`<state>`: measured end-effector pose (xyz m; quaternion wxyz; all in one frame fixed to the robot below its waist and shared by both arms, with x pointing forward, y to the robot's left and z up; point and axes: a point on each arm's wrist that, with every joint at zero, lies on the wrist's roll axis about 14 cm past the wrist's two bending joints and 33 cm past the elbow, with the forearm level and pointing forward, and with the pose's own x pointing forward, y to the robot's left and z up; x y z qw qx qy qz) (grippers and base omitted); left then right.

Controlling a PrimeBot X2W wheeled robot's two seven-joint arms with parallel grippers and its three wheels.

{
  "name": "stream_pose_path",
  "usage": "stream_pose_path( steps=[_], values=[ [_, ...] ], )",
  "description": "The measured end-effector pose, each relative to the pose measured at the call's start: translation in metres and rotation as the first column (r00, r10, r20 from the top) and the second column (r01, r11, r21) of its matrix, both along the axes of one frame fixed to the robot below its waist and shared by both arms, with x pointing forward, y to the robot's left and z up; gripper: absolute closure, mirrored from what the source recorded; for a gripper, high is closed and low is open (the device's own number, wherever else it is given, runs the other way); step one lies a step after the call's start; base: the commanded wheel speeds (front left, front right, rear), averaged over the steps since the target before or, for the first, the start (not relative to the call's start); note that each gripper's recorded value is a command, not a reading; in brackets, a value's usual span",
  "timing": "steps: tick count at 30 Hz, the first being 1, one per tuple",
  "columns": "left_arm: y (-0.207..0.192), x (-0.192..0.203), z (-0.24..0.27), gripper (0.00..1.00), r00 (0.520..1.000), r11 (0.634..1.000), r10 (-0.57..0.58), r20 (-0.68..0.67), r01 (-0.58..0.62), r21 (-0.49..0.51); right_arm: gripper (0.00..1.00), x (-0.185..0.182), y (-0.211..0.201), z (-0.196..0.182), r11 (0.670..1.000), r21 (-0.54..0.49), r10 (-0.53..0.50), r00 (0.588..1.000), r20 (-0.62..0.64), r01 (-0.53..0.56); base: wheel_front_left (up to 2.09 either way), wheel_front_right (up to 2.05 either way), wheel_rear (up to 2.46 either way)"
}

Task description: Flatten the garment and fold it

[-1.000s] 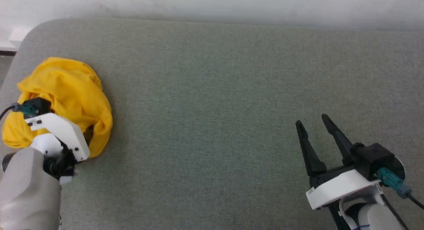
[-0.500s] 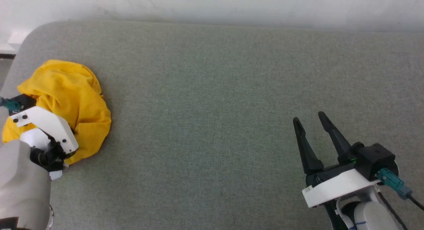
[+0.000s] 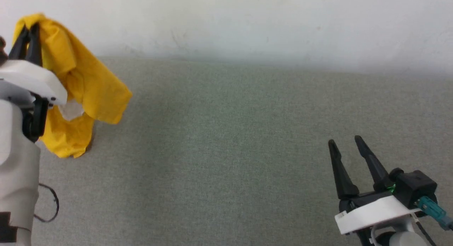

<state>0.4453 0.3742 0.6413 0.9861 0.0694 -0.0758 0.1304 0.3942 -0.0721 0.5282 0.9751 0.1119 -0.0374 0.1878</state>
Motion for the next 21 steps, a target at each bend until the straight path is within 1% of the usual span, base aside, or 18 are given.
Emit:
stream_pose_path(
  steps=[3, 5, 8, 11, 14, 17, 20, 21],
  values=[
    [-0.025, 0.001, 0.039, 1.00, 0.990, 0.995, -0.078, 0.118, 0.069, 0.079, 0.00, -0.005, -0.010, 0.010, 1.000, -0.001, -0.029, 0.999, 0.028, 0.029, 0.00, 0.00, 0.00],
    [-0.049, 0.004, 0.061, 1.00, 0.972, 0.985, -0.146, 0.182, 0.125, 0.122, 0.00, -0.009, -0.017, 0.016, 0.999, -0.001, -0.048, 0.998, 0.043, 0.048, 0.00, 0.00, 0.00],
    [-0.097, 0.009, 0.087, 1.00, 0.928, 0.960, -0.267, 0.262, 0.231, 0.158, 0.00, -0.016, -0.030, 0.019, 0.997, -0.005, -0.082, 0.995, 0.047, 0.083, 0.00, 0.00, 0.00],
    [-0.149, 0.011, 0.108, 1.00, 0.865, 0.921, -0.386, 0.321, 0.345, 0.180, 0.00, -0.022, -0.042, 0.024, 0.993, -0.006, -0.118, 0.991, 0.057, 0.119, 0.00, 0.00, 0.00],
    [-0.193, 0.006, 0.128, 1.00, 0.794, 0.883, -0.469, 0.386, 0.437, 0.172, 0.00, -0.029, -0.058, 0.026, 0.986, -0.007, -0.163, 0.985, 0.060, 0.164, 0.00, 0.00, 0.00],
    [-0.233, -0.003, 0.134, 1.00, 0.734, 0.838, -0.531, 0.423, 0.529, 0.133, 0.00, -0.037, -0.075, 0.025, 0.977, -0.012, -0.212, 0.976, 0.050, 0.213, 0.00, 0.00, 0.00],
    [-0.268, -0.011, 0.122, 1.00, 0.695, 0.783, -0.586, 0.418, 0.617, 0.071, 0.00, -0.046, -0.092, 0.020, 0.964, -0.017, -0.264, 0.964, 0.037, 0.265, 0.00, 0.00, 0.00],
    [-0.277, -0.013, 0.114, 1.00, 0.690, 0.767, -0.599, 0.406, 0.641, 0.042, 0.00, -0.049, -0.097, 0.020, 0.960, -0.018, -0.279, 0.960, 0.035, 0.279, 0.00, 0.00, 0.00]
  ],
)
